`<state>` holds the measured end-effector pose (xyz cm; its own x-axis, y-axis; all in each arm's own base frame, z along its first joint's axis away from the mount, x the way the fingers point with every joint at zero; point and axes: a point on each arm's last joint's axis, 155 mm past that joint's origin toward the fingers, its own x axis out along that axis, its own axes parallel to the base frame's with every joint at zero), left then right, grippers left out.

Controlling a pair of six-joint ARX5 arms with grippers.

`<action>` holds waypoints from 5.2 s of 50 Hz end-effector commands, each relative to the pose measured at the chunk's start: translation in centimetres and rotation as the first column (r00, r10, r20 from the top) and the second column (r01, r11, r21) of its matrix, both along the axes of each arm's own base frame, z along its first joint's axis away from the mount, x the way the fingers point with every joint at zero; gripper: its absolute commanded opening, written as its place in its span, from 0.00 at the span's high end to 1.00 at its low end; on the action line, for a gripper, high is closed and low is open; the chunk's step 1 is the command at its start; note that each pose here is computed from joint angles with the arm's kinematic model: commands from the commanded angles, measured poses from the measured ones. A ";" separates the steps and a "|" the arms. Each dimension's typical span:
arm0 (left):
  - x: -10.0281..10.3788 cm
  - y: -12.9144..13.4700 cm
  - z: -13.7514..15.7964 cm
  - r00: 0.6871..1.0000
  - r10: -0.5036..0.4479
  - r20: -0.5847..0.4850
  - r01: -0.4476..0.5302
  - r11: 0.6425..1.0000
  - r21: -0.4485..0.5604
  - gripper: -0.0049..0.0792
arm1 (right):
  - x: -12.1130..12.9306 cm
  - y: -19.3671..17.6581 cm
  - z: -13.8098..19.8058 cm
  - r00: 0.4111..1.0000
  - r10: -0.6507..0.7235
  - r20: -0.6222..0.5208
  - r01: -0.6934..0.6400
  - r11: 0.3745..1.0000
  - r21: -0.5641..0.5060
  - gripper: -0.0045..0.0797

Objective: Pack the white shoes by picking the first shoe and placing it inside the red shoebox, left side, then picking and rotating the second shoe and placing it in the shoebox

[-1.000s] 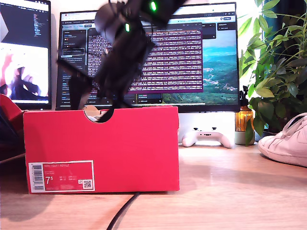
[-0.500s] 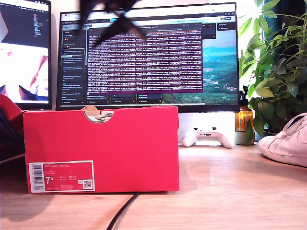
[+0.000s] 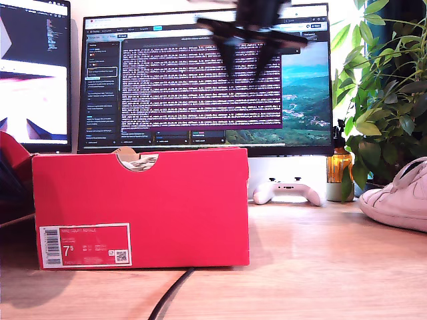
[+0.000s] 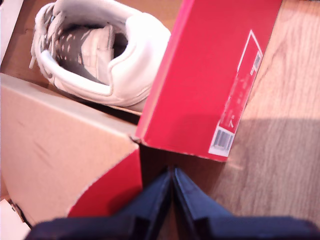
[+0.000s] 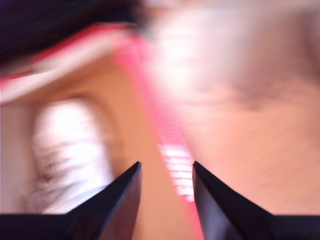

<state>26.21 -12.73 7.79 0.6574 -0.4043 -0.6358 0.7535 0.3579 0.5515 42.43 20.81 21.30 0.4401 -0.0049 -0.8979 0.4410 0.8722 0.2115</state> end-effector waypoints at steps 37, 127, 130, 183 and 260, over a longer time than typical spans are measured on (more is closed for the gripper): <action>0.1 -0.2 0.1 1.000 -0.003 -0.002 0.003 1.000 -0.005 0.96 | 0.3 -8.0 0.4 0.957 -0.291 0.009 0.291 0.957 0.001 0.34; 0.1 -0.2 0.1 1.000 -0.003 -0.001 0.003 1.000 -0.005 0.96 | -16.8 -23.2 -9.8 0.613 -0.785 -0.091 0.769 0.619 -0.159 0.36; 0.1 -0.2 0.1 1.000 -0.003 -0.002 0.003 1.000 -0.005 0.96 | -16.5 -23.1 -10.2 0.618 -0.780 -0.093 0.765 0.625 -0.155 0.36; 0.1 -0.2 0.1 1.000 -0.003 -0.002 0.003 1.000 -0.005 0.96 | -16.9 -23.5 -17.4 0.666 -0.735 -0.129 0.721 0.678 -0.140 0.96; 0.1 -0.2 0.1 1.000 -0.003 -0.002 0.003 1.000 -0.005 0.96 | -0.2 3.5 11.7 0.015 0.953 0.303 -0.618 0.247 -0.747 0.96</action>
